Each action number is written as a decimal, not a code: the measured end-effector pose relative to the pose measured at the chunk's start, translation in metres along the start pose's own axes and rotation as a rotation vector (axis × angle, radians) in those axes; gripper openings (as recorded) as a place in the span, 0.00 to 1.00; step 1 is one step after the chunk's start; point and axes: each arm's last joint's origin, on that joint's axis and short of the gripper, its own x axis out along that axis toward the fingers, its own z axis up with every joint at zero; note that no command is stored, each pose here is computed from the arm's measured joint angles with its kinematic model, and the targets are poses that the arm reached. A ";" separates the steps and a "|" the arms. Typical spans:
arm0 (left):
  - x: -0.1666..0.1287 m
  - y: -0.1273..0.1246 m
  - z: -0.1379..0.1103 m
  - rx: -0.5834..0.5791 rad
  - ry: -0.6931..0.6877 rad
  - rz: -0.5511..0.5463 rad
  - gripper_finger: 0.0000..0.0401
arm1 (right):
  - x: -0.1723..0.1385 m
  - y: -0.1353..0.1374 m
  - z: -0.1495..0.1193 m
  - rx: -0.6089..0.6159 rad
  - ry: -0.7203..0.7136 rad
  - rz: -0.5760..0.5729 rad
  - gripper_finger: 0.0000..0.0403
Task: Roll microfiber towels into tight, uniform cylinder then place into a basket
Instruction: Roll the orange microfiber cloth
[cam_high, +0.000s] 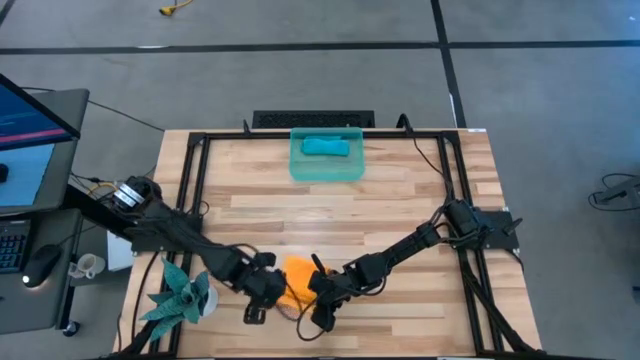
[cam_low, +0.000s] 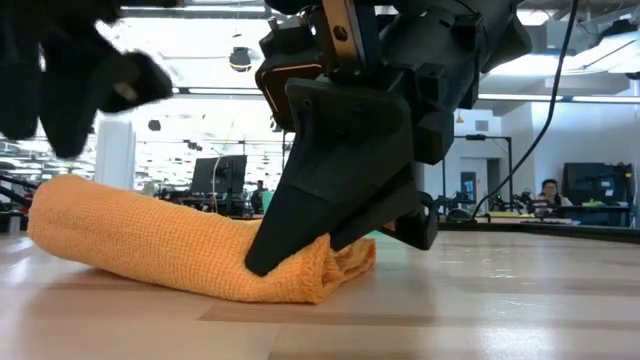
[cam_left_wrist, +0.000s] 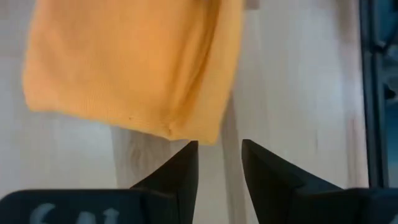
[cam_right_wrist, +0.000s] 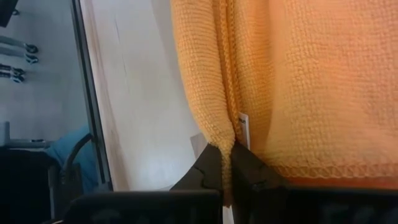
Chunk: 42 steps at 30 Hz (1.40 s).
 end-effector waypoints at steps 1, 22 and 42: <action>-0.004 -0.005 -0.002 0.024 -0.025 0.014 0.28 | 0.000 0.000 0.000 0.000 0.000 0.000 0.04; 0.032 -0.017 -0.031 0.171 -0.312 -0.046 0.20 | 0.000 0.000 0.000 0.013 0.008 -0.003 0.04; 0.061 0.024 -0.028 -0.028 -0.251 0.079 0.11 | 0.000 0.000 -0.001 0.192 0.010 0.000 0.04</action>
